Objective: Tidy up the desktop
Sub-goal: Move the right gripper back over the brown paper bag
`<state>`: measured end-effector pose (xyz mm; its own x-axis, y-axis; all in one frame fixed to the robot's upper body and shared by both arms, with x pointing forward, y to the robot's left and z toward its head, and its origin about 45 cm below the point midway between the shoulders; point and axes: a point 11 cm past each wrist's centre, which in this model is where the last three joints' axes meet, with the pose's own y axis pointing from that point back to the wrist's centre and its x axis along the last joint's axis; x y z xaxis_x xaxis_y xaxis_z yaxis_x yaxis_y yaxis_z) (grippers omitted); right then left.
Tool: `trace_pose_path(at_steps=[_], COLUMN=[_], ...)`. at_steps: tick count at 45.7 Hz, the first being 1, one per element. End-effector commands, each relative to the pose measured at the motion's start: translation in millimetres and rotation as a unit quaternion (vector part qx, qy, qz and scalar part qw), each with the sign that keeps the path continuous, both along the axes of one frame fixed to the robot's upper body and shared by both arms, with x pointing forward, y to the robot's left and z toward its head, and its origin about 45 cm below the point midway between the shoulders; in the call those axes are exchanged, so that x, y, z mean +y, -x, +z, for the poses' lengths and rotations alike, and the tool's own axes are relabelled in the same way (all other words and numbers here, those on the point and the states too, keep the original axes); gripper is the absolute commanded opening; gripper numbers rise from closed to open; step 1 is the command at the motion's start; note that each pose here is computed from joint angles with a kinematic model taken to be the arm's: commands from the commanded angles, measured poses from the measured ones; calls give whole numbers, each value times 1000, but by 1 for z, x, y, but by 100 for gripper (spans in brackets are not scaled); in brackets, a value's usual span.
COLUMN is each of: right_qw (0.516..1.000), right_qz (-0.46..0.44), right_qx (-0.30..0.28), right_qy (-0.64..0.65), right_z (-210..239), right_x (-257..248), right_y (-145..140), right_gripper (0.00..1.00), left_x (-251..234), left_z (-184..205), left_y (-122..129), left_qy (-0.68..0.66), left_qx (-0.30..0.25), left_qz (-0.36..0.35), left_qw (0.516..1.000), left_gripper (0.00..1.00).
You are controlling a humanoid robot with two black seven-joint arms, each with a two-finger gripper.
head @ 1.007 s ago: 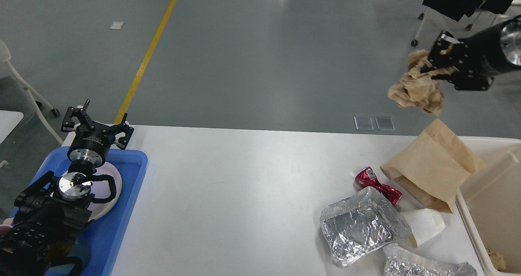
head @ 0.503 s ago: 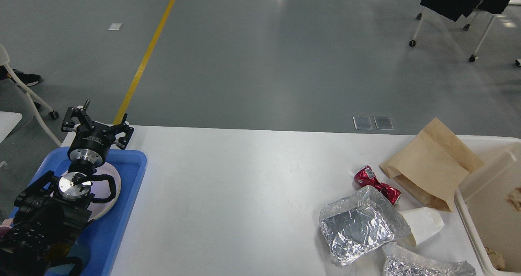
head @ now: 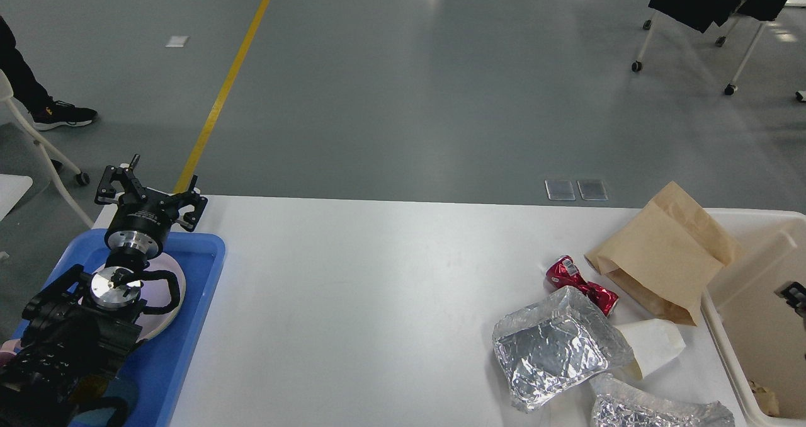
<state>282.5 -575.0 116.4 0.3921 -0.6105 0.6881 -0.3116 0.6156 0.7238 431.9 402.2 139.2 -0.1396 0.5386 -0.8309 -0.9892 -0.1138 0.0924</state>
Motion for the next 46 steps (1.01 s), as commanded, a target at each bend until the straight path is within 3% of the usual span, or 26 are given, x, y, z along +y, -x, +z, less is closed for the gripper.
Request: trace_pose_path(at_steps=[1,9,18,26,35,46], right_qw=[999,987,963,924,870,842], right_qz=[44,158,257,332,388,414], right_qx=[-25,-6,43,123,220,259], right_qy=[2,-7,-67,-146,-211,-230], right_z=[32,102,164,209,248,269], right_x=[22,89,174,239,286,305], right_y=[-47,-118,-146,-132,-95,-70], right_gripper=[100,100,100,100,100,100], left_x=[0,0,0,0,0,0], left_z=[0,0,0,0,0,0], left_y=[0,0,0,0,0,0], left_qy=[0,0,0,0,0,0], left_qx=[0,0,0,1,0,0], left_qz=[0,0,0,0,0,1], left_qw=[1000,1000,1000,1000,1000,1000], left_gripper=[96,96,96,96,96,96])
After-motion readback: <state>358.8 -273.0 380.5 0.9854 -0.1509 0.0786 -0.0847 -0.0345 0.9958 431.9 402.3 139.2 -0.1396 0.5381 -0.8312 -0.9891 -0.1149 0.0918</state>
